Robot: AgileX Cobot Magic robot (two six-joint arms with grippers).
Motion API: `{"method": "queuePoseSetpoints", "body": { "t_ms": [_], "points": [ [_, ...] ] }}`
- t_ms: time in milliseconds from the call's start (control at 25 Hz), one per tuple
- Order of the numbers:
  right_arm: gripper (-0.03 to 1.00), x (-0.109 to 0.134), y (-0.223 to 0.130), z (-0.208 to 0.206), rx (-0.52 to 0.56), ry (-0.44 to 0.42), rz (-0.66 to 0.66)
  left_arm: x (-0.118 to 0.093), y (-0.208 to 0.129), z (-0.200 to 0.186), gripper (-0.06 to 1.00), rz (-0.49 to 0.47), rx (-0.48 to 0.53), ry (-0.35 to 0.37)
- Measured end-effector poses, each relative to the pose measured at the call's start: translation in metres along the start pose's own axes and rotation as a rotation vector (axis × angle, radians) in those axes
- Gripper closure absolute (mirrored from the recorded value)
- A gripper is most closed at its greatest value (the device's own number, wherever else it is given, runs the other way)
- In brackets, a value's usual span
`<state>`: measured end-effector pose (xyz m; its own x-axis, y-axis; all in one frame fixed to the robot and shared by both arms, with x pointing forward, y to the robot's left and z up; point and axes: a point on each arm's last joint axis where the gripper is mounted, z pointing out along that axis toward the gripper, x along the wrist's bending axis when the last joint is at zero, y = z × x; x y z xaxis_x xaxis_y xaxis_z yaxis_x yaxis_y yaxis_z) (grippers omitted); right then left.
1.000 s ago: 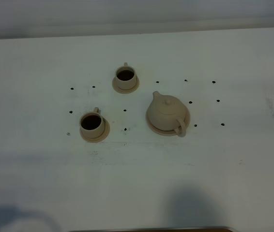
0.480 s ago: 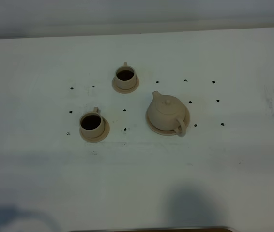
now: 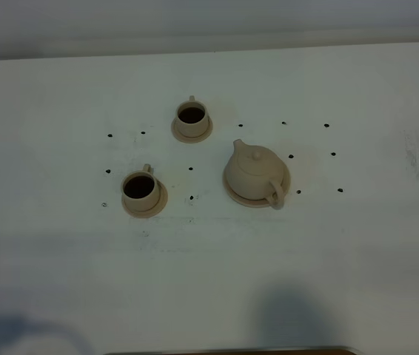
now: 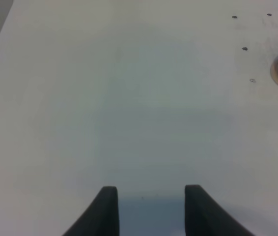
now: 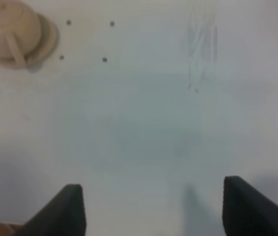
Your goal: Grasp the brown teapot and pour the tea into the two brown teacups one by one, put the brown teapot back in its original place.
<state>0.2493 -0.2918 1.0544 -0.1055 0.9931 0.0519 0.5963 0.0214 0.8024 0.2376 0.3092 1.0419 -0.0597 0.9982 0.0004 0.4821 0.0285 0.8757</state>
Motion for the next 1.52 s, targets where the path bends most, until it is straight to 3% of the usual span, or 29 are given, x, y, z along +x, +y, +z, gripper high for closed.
{"method": "queuePoseSetpoints", "body": {
  "t_ms": [360, 560, 1520],
  "points": [
    [0.38, -0.001, -0.003, -0.004, -0.034, -0.017, 0.008, 0.000, 0.000, 0.000, 0.64, 0.000, 0.000, 0.000],
    [0.38, -0.001, -0.013, -0.016, -0.135, -0.063, 0.038, 0.000, 0.000, 0.000, 0.64, 0.000, 0.000, 0.000],
    [0.38, 0.002, -0.014, -0.016, -0.137, -0.050, -0.014, 0.000, 0.000, 0.000, 0.64, 0.000, 0.000, 0.000]
  ]
}}
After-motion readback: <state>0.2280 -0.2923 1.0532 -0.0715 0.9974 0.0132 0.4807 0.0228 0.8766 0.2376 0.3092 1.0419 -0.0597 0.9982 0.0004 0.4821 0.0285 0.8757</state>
